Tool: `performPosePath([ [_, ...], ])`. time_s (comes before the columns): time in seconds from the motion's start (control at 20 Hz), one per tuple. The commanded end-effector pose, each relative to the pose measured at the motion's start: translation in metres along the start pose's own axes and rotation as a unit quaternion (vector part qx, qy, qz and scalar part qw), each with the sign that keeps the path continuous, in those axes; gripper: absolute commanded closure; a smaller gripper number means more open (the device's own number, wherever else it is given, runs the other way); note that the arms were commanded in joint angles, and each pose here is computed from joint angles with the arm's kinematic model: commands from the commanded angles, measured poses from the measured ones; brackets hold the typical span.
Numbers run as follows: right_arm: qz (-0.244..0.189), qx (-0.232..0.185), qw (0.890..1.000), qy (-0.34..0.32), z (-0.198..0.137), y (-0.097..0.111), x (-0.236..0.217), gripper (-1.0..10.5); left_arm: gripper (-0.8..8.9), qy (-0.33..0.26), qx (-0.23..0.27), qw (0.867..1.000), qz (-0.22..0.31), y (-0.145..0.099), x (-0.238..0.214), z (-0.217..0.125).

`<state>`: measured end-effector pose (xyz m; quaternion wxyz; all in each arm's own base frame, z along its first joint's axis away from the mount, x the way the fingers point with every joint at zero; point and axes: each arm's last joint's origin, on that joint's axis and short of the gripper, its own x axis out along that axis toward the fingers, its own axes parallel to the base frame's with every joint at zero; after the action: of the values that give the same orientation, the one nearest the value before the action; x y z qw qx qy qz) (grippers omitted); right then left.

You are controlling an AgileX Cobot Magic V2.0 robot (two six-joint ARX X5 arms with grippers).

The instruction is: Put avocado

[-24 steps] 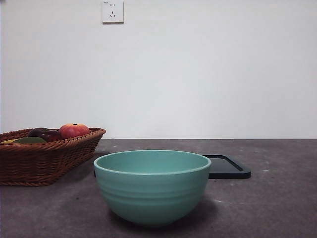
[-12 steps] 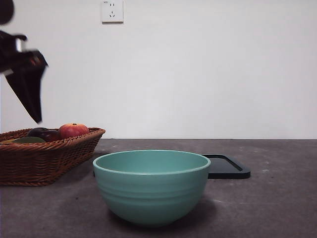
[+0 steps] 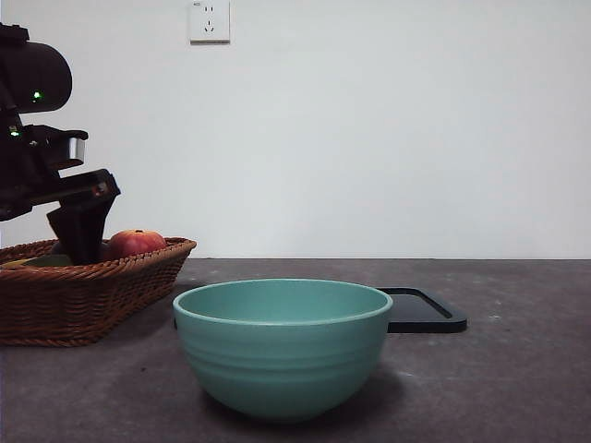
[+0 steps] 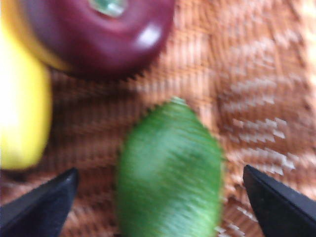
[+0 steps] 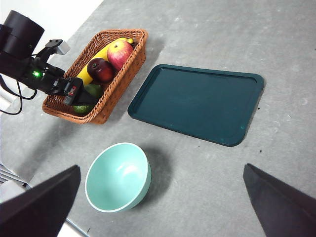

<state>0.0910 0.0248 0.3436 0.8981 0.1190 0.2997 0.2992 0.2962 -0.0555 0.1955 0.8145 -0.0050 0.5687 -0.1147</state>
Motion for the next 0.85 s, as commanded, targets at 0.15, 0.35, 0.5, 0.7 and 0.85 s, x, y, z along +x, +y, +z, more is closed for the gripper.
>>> performPosePath([
  [0.15,0.004,-0.001,1.0,-0.007,0.004,0.003,-0.002,4.1,4.77,0.007,0.008,1.0,0.003,-0.001,0.001,0.004],
  [0.35,0.004,-0.002,1.0,-0.007,0.004,0.003,-0.002,4.1,5.79,0.012,0.007,1.0,0.003,-0.001,0.0,0.004],
  [0.5,-0.005,-0.001,1.0,-0.008,0.004,0.002,-0.002,4.1,5.78,0.023,-0.003,1.0,0.003,-0.004,-0.017,0.01],
  [0.7,-0.01,-0.001,1.0,-0.009,0.004,0.002,-0.002,4.1,5.78,-0.005,0.013,1.0,-0.004,-0.018,-0.062,0.019],
  [0.85,-0.009,-0.001,1.0,-0.009,0.004,0.002,-0.002,4.1,5.78,-0.042,0.038,0.998,-0.034,-0.036,-0.098,0.008],
])
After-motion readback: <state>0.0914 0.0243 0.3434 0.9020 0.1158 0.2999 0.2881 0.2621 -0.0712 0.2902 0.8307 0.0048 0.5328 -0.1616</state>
